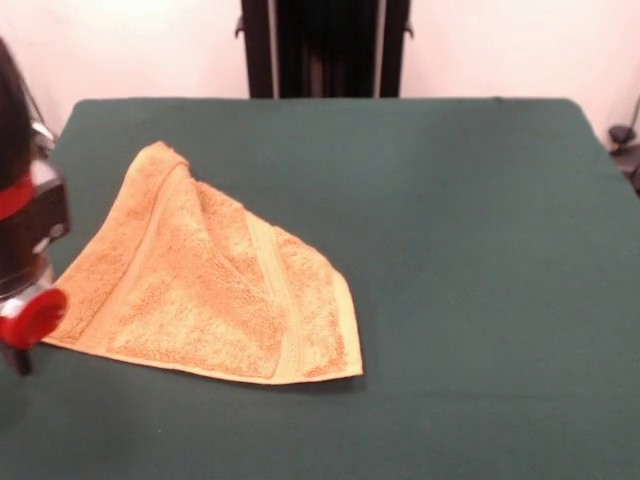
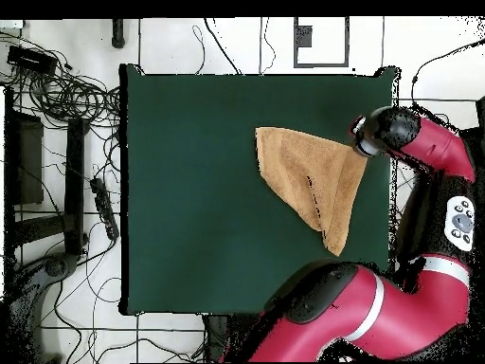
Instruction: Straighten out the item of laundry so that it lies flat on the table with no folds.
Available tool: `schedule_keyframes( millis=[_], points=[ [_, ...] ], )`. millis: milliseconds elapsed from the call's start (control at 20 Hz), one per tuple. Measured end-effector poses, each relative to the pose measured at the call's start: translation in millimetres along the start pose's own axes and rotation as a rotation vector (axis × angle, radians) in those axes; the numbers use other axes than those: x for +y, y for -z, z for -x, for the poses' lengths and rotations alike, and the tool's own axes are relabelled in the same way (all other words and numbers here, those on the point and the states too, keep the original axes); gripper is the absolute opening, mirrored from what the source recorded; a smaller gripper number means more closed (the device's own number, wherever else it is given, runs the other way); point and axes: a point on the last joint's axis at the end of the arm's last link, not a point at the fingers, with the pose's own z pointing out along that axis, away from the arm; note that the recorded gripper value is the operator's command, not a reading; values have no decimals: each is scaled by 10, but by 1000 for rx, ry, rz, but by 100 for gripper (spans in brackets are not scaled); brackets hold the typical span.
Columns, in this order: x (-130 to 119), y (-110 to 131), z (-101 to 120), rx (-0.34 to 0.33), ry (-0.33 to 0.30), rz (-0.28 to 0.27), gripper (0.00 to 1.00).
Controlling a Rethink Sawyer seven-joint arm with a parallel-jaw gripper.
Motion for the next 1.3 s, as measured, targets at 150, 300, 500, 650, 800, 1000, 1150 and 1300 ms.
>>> schedule_keyframes(
  millis=[150,300,500,650,800,1000,1150,1300],
  points=[
    [-49,28,181,-2,-18,15,0],
    [-68,79,321,7,-31,30,0],
    [-64,142,400,7,-36,32,0],
    [-45,188,425,-1,-34,33,0],
    [-13,229,434,-5,-30,33,0],
    [25,391,434,-4,-22,32,0],
    [29,538,416,3,-18,29,0],
    [30,690,376,13,-12,24,0]
  ],
)
